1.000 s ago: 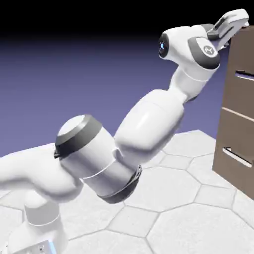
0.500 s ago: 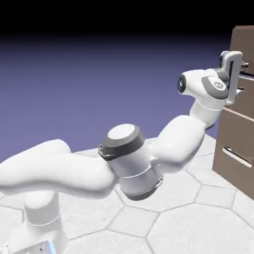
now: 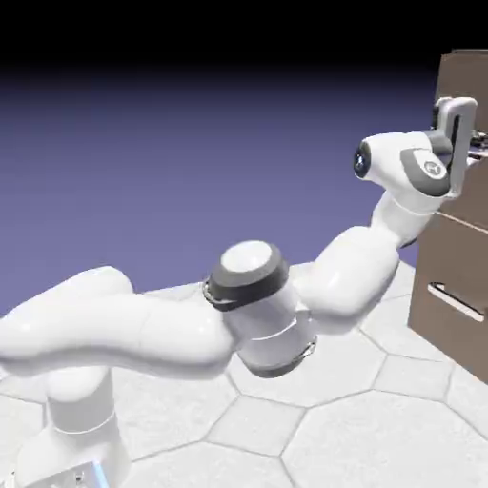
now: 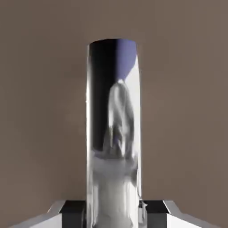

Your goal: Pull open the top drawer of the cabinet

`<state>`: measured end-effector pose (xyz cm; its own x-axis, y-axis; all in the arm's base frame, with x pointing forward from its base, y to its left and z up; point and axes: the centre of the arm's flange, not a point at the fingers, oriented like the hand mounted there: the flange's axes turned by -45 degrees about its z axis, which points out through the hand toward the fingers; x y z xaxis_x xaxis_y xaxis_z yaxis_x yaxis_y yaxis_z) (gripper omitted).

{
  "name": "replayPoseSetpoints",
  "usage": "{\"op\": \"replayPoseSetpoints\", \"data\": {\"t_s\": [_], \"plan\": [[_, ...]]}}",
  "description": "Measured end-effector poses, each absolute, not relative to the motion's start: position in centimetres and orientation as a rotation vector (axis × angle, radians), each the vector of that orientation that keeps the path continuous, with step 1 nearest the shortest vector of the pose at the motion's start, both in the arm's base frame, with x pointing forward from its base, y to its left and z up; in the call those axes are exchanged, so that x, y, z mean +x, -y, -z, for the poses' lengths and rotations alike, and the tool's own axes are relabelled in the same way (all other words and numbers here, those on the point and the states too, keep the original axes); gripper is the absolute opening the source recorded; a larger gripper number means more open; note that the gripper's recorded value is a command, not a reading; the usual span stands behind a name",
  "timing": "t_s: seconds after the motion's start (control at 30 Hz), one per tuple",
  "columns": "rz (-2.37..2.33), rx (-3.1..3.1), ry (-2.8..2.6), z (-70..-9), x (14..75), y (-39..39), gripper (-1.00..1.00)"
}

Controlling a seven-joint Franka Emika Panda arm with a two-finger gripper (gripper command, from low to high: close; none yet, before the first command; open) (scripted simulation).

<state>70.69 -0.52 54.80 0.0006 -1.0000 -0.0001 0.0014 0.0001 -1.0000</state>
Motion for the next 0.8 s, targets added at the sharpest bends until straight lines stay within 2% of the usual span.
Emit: {"op": "replayPoseSetpoints", "data": {"t_s": [0.7,0.73,0.8], "plan": [[1.210,-1.207,-1.207,-54.8,51.8,0.5,-1.00],[1.210,-1.207,-1.207,-54.8,51.1,0.5,1.00],[1.209,-1.210,-1.209,-54.8,51.1,0.5,1.00]]}}
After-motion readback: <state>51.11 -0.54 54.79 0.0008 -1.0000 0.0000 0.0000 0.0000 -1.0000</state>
